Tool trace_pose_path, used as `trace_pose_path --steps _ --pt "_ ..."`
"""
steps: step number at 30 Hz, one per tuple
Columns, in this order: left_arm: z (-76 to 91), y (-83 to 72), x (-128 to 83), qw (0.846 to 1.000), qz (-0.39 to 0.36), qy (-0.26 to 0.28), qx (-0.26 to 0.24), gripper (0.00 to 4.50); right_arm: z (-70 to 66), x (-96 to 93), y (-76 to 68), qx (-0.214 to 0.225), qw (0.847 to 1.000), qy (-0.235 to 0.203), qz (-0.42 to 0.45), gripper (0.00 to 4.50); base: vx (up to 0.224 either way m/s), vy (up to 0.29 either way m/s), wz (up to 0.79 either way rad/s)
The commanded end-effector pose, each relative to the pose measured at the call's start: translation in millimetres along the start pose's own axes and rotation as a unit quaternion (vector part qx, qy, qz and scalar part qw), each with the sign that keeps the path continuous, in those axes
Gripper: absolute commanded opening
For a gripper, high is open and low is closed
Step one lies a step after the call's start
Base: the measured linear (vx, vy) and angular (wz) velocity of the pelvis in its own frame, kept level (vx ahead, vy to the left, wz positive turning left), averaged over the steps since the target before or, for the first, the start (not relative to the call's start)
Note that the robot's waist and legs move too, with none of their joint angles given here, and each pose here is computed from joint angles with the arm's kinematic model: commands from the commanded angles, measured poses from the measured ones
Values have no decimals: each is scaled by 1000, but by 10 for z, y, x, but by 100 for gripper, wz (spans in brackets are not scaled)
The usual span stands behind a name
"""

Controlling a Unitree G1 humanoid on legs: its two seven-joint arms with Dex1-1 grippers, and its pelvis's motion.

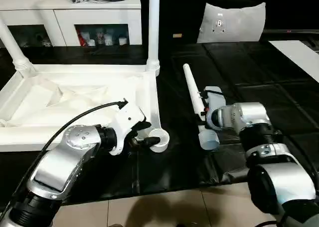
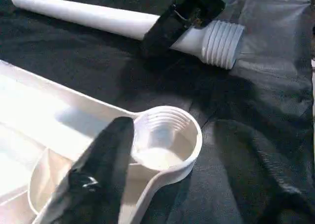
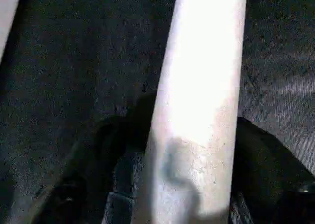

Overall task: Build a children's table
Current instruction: Pick table leg

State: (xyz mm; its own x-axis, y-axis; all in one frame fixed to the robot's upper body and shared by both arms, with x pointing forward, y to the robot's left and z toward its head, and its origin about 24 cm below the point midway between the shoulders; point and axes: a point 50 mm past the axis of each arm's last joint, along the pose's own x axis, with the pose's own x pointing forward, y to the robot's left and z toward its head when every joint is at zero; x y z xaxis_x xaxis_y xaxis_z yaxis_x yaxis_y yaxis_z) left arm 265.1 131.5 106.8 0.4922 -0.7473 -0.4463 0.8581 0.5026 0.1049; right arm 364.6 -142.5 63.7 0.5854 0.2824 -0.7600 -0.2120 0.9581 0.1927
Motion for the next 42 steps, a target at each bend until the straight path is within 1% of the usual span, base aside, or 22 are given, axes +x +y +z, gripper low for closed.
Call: trace_pose_path --steps 1,5,6,9,11,12,13,15,18,24,27,28,31,32,34,35,36,38,39,40,41,42 --pt "57 -22 4 1000 -4 -6 14 322 -33 -17 -54 8 1000 12 -3 319 0 0 0" --pt "52 -27 24 1000 -5 -5 15 342 -61 -43 -112 7 1000 18 -5 289 0 0 0" --pt "54 -30 28 1000 -6 -5 16 366 -69 -53 -122 6 1000 20 -5 270 0 0 0" --pt "54 -31 31 1000 -7 -5 16 379 -80 -60 -130 4 1000 21 -4 245 0 0 0" --pt "49 -26 40 1000 -7 -4 17 403 -87 -64 -137 0 1000 22 -2 226 0 0 0" --pt "46 -26 41 1000 -7 -2 18 403 -88 -65 -135 -2 1000 22 -1 226 0 0 0" --pt "44 -26 42 1000 -7 -2 18 421 -89 -66 -134 -2 1000 23 -1 213 0 0 0" --pt "41 -28 43 1000 -8 -1 19 425 -92 -65 -131 -3 1000 23 0 200 0 0 0" --pt "41 -31 41 1000 -9 0 20 448 -95 -62 -120 -3 1000 23 3 191 0 0 0" --pt "44 -5 35 1000 6 -1 20 450 -71 -77 -125 7 1000 5 2 186 0 0 0" --pt "71 27 31 999 27 -17 8 450 -7 -131 -146 14 999 -34 7 186 0 0 0" --pt "85 43 25 999 37 -28 0 450 66 -176 -133 25 996 -86 26 186 0 0 0" --pt "85 96 7 997 62 -35 -23 450 197 -307 -104 39 977 -198 72 186 0 0 0" --pt "80 119 2 997 70 -33 -30 450 210 -340 -93 50 973 -211 84 186 0 0 0" --pt "79 122 2 996 71 -33 -31 450 211 -343 -92 51 972 -213 85 186 0 0 0" --pt "135 197 6 993 92 -52 -44 450 283 -474 -53 95 947 -272 145 186 0 0 0" --pt "138 199 6 993 92 -53 -45 450 284 -477 -53 96 946 -274 146 186 0 0 0" --pt "232 267 24 989 112 -81 -56 450 321 -577 -60 115 924 -324 169 186 0 0 0" --pt "266 289 32 987 118 -91 -60 450 327 -606 -65 117 917 -341 172 186 0 0 0" --pt "343 339 52 982 136 -110 -69 450 332 -664 -68 138 898 -377 180 186 0 0 0" --pt "343 339 52 982 136 -110 -69 450 332 -664 -68 138 898 -377 180 186 0 0 0" --pt "404 374 67 978 148 -124 -76 450 320 -697 -44 133 889 -400 181 186 0 0 0"
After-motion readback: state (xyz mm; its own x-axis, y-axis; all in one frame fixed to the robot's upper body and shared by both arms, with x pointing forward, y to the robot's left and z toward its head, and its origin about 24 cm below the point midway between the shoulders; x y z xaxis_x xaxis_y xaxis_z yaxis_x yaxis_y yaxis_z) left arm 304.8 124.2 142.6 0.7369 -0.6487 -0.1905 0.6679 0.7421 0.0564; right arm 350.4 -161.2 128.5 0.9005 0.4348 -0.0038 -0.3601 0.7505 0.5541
